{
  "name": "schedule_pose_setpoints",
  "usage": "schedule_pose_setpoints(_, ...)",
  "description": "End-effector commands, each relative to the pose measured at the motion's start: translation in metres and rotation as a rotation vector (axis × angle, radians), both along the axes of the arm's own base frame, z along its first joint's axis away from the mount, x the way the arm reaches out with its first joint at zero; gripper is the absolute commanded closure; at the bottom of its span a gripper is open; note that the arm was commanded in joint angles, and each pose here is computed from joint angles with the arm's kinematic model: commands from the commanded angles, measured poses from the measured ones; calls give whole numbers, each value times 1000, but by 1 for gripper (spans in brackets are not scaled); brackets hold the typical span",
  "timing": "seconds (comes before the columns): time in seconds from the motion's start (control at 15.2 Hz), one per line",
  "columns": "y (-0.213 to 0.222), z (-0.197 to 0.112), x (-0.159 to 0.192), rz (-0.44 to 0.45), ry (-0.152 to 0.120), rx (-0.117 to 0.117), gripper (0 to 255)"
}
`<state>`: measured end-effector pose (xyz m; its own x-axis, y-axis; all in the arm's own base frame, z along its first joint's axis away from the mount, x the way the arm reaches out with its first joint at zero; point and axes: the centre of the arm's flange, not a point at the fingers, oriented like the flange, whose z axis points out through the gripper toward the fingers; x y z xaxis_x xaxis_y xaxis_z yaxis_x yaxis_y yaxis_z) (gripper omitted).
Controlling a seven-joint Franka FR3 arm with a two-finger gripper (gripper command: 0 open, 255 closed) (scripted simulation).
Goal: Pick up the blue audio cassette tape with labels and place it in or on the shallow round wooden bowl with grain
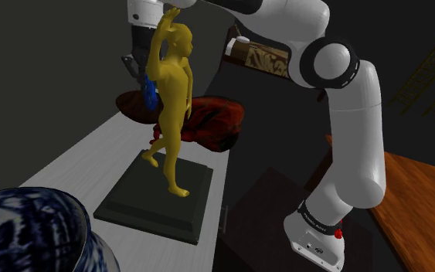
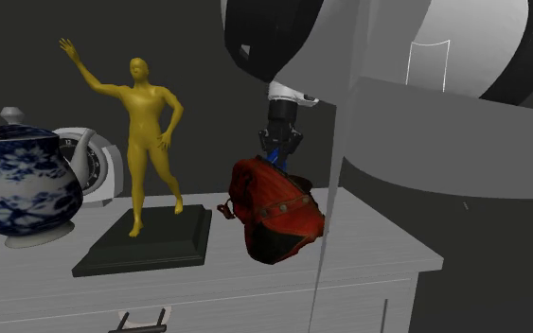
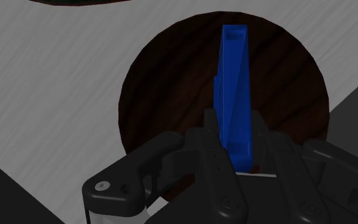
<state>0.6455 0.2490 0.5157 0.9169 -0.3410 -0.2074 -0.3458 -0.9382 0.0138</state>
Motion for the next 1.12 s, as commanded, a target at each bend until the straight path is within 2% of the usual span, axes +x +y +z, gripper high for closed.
schedule_pose_setpoints(0.0,-1,-11,0,0,0,0,255)
schedule_pose_setpoints(0.2,-1,-28,0,0,0,0,255)
schedule_pose_setpoints(0.66,-1,-28,0,0,0,0,255)
schedule_pose_setpoints(0.73,-1,-28,0,0,0,0,0)
schedule_pose_setpoints(1.06,-1,-28,0,0,0,0,0)
